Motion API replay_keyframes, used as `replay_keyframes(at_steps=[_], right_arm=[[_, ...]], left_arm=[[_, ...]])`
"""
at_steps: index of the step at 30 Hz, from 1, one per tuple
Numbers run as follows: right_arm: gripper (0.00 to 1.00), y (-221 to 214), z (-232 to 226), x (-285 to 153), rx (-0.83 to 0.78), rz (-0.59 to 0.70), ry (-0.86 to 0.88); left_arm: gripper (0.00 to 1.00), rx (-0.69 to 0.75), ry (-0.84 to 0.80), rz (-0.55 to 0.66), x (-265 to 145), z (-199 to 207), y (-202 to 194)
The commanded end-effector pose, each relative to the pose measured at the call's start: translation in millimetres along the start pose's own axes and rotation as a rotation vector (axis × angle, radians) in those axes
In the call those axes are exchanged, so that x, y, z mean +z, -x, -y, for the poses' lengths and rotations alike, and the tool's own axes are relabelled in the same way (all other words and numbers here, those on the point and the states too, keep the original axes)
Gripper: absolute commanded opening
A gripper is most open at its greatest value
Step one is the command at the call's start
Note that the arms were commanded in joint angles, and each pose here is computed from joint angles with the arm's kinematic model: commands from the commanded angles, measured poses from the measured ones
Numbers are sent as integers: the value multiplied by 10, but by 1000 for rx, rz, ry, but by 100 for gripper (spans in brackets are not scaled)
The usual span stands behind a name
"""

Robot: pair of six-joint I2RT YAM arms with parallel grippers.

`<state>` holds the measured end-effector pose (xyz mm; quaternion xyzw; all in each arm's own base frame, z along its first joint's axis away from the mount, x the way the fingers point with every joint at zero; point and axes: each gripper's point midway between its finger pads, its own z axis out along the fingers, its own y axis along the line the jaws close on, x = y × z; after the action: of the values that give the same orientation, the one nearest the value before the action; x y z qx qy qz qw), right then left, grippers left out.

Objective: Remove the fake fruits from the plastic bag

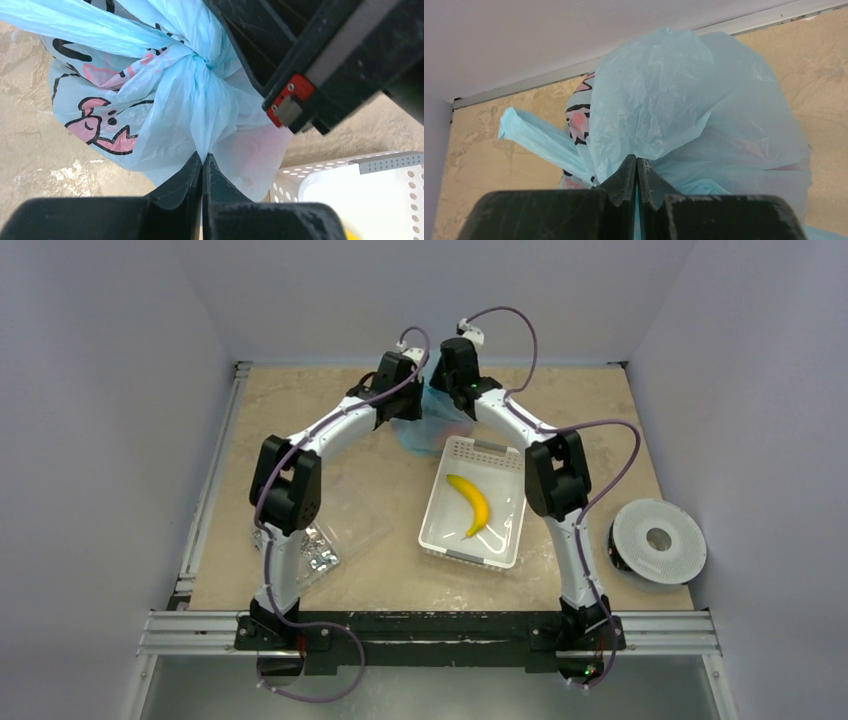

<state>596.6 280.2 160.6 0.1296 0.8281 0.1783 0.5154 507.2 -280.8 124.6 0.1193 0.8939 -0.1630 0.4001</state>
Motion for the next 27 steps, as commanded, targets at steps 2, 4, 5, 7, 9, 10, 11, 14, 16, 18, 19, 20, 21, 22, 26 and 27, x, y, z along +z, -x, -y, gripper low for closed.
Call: replay_keyframes(at_steps=[2, 4, 5, 7, 9, 10, 11, 14, 16, 18, 19, 20, 21, 22, 26, 27], right_arm=[[0, 570, -183, -158, 76, 98, 6], [0, 684, -122, -166, 178, 70, 39], [0, 733, -41, -156, 263, 43, 60], [0, 906, 128, -181, 436, 11, 132], [0, 1041, 404, -180, 616, -12, 199], [0, 1061, 500, -190, 710, -35, 246], [0, 938, 559, -202, 832, -108, 292], [0, 947, 573, -266, 1012, -166, 427], [0, 926, 600, -223, 1010, -157, 403], [0, 884, 603, -220, 1008, -174, 399], [0, 851, 604, -239, 1011, -182, 401], [0, 847, 636, -254, 1013, -177, 399], [0, 829, 659, -265, 1013, -177, 397], [0, 796, 694, -269, 1013, -182, 388], [0, 688, 751, -284, 998, -202, 394], [0, 675, 736, -281, 963, -213, 408]], left_arm=[[0, 11, -24, 65, -330, 62, 223], [0, 9, -6, 44, -378, -12, 151], [0, 4, -4, 37, -425, -51, 120], [0, -5, -11, 34, -495, -137, 77], [0, -13, -17, 34, -542, -233, 33], [0, -21, -31, 29, -565, -266, 16], [0, -34, -40, 23, -578, -326, 1], [0, -52, -83, 20, -602, -326, 35], [0, -51, -108, 19, -600, -281, 71], [0, -60, -124, 12, -584, -248, 82], [0, -63, -125, 10, -575, -247, 79], [0, -65, -126, 11, -575, -243, 85], [0, -68, -127, 9, -570, -242, 77], [0, -72, -127, 5, -573, -242, 70], [9, -85, -113, -15, -647, -246, 65], [19, -80, -105, -18, -680, -255, 70]])
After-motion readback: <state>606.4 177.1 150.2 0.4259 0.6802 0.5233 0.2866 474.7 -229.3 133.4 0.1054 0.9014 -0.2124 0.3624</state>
